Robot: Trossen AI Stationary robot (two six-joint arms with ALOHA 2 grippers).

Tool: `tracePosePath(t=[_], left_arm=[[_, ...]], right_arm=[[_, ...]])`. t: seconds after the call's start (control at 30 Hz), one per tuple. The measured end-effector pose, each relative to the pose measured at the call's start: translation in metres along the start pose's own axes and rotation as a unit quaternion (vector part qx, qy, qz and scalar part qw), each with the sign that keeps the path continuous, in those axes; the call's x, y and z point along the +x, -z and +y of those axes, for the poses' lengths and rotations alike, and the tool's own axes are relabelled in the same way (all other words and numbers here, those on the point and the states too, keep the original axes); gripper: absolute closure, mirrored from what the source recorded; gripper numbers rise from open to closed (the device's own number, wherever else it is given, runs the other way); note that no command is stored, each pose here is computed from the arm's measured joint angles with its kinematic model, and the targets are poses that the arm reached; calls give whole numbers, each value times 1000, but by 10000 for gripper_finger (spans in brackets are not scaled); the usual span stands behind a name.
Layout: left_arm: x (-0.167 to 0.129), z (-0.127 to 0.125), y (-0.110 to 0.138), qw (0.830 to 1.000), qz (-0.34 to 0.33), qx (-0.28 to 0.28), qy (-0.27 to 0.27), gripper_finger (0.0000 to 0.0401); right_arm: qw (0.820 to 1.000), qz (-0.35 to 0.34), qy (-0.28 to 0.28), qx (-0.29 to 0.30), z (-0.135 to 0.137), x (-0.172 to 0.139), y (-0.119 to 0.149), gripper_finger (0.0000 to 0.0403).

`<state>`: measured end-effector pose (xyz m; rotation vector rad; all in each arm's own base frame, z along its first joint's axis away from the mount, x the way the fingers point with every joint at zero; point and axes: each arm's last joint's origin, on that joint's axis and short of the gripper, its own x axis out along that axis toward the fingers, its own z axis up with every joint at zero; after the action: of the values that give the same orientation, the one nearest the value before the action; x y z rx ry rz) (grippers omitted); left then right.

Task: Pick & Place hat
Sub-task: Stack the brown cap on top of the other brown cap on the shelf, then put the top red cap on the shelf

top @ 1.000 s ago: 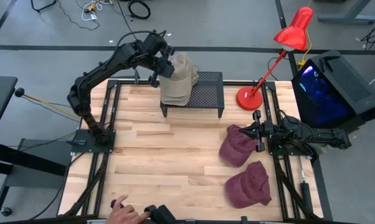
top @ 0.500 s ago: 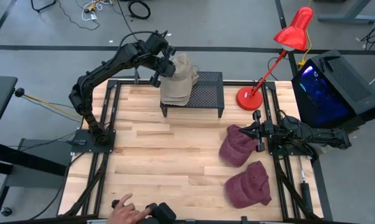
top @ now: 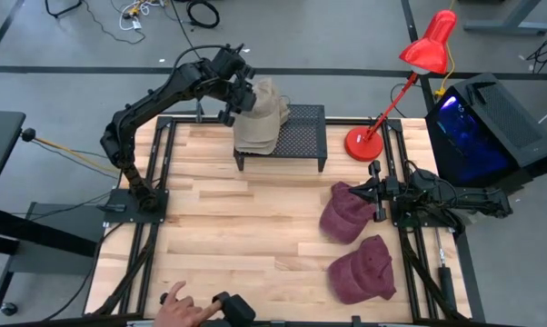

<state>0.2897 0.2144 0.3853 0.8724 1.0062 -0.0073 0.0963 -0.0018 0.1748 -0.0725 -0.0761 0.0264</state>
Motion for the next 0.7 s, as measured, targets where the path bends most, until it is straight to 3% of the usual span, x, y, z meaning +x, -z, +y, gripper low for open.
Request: tracePosePath(t=[0.23, 0.7], left_arm=[[-5, 3, -8, 1000, 7, -22, -21, 232], [-29, 16, -15, 997, -4, -53, -61, 229]], right_arm=[[1000, 0, 0, 0, 0, 0, 0, 387], [1000, 0, 0, 0, 0, 0, 0, 387]])
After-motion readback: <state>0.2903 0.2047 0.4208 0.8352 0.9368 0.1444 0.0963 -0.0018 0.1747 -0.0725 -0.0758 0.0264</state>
